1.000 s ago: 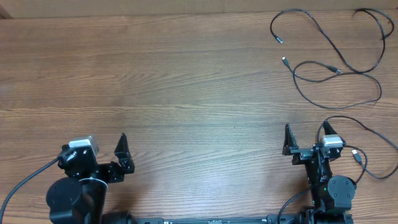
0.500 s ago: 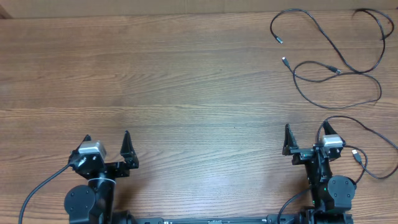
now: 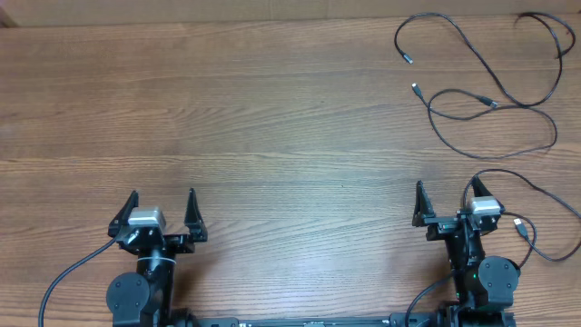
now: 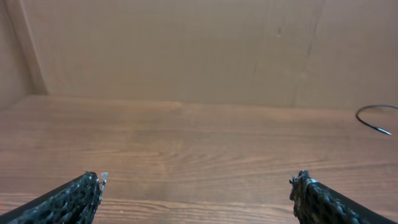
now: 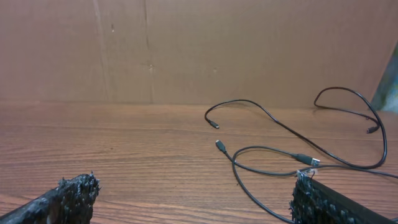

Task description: Untangle cables

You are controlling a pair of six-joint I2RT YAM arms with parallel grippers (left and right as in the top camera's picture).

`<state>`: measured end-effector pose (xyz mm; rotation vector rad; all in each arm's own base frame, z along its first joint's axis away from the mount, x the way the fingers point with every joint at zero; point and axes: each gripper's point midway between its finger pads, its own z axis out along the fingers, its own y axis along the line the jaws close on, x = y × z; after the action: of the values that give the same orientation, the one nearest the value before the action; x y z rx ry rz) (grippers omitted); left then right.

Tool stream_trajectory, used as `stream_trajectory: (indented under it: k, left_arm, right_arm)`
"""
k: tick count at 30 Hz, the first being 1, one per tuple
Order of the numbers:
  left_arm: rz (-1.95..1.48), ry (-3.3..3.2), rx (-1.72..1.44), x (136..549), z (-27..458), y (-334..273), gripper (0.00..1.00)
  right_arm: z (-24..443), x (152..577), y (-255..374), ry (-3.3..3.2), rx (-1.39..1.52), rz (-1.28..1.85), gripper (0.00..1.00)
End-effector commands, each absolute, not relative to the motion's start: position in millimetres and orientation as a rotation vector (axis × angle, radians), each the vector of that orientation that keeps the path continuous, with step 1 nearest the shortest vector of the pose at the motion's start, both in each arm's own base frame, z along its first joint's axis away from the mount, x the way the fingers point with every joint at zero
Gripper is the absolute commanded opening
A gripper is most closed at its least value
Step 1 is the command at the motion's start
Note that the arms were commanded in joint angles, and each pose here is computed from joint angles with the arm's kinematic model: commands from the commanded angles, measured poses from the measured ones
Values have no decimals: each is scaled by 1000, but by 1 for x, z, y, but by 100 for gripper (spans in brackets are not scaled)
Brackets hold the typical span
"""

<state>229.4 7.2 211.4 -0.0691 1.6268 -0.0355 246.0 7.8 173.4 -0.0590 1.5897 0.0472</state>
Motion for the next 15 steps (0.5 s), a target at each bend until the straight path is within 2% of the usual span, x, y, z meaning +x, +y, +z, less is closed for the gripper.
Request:
stream_trajectory:
  k: [1,15]
  left_arm:
    - [10,1603,-69,232,208,12,100]
    - [5,1460,-70,245,203,10,99]
  right_arm:
    - [172,246,10,1586,-68,49,100]
    - [172,246,9,1586,-68,49,100]
